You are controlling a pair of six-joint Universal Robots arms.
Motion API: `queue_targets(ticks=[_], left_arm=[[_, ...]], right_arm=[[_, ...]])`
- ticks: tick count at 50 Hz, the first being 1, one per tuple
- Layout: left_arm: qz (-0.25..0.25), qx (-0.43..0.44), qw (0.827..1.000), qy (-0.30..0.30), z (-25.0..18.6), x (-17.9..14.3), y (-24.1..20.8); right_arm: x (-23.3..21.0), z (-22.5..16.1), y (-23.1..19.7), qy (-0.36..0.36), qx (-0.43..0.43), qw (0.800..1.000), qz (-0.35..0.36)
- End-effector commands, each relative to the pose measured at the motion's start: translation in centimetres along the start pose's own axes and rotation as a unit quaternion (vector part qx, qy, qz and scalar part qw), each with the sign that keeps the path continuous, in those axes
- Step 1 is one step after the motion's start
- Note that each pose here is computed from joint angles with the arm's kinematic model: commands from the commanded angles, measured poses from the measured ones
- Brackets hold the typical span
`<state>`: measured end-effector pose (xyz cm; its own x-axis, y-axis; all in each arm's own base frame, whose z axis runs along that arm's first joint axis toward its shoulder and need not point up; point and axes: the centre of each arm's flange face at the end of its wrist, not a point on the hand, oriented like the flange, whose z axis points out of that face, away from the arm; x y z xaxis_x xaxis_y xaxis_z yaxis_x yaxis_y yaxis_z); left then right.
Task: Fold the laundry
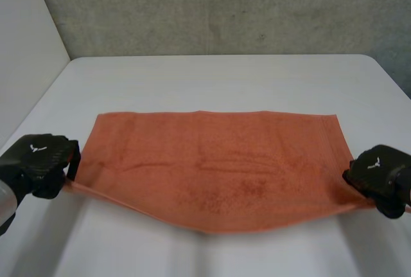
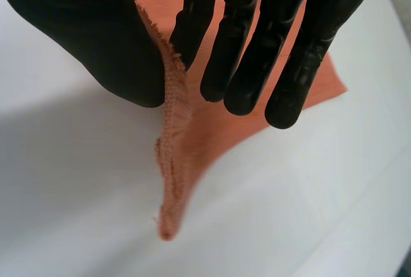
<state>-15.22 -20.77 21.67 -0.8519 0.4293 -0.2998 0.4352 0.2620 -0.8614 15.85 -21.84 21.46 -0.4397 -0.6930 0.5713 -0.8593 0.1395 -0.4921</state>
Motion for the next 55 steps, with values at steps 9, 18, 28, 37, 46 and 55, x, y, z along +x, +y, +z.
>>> queue_targets(ticks=[9,18,28,37,46,55], left_arm=[[0.044,0.084,0.994,-0.05,14.0,-1.8,-0.5],[0.068,0.153,0.982,-0.083,21.0,-1.8,-1.1],[0.078,0.208,0.97,-0.094,24.4,-1.2,-1.2],[0.086,0.232,0.965,-0.089,24.2,0.2,-1.6],[0.082,0.258,0.958,-0.1,20.6,-0.4,-4.6],[0.073,0.269,0.955,-0.097,14.0,0.0,-6.2]], right_arm=[[3.3,11.0,-2.3,0.105,0.077,0.991,0.007],[5.7,17.4,-4.2,0.217,0.149,0.965,-0.008],[5.8,21.5,-5.3,0.266,0.187,0.946,-0.023],[6.8,21.8,-5.9,0.314,0.206,0.927,-0.012],[9.7,15.0,-8.6,0.348,0.27,0.896,0.059],[8.5,9.9,-7.9,0.309,0.277,0.9,0.134]])
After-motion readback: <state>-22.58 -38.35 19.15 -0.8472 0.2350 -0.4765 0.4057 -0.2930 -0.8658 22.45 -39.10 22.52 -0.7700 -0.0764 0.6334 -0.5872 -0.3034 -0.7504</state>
